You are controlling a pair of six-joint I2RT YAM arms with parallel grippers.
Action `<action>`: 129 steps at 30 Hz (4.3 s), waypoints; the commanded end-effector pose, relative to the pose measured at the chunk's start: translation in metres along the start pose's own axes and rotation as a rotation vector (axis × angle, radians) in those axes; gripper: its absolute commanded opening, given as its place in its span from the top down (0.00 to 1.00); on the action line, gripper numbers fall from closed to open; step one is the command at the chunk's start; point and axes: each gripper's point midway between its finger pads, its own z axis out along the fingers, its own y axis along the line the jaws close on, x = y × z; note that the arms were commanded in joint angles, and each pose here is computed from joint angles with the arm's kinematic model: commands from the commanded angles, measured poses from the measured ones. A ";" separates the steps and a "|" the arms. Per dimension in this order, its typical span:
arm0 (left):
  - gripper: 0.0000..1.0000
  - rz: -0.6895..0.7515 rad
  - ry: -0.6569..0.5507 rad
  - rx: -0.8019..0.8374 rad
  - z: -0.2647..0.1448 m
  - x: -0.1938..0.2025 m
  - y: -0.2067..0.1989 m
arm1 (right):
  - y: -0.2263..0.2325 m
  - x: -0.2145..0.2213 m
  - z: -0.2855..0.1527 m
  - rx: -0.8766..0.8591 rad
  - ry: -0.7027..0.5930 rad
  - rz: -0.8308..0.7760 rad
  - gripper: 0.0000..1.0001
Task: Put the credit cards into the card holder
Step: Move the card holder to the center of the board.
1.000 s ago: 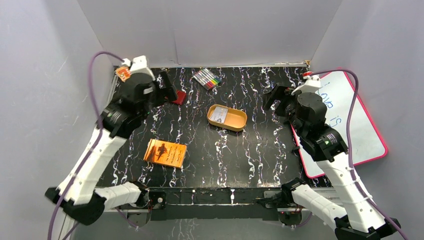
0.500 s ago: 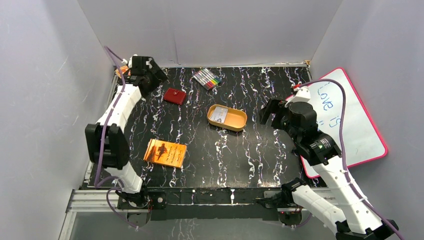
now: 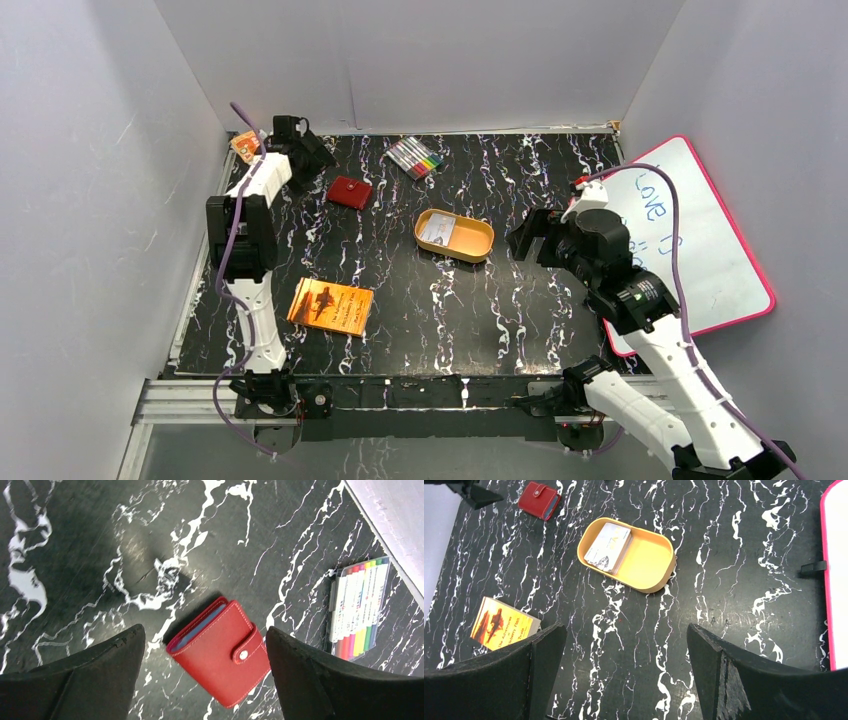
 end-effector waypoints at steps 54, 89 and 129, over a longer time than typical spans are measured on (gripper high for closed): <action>0.38 0.374 0.081 0.300 -0.053 0.080 -0.069 | 0.008 0.003 -0.022 -0.080 -0.010 -0.036 0.01; 0.28 0.817 0.087 0.130 0.024 0.158 -0.089 | 0.001 -0.008 -0.025 -0.027 -0.034 -0.057 0.01; 0.22 0.712 0.076 0.302 -0.232 0.254 -0.041 | 0.007 0.007 -0.021 -0.060 0.016 0.022 0.01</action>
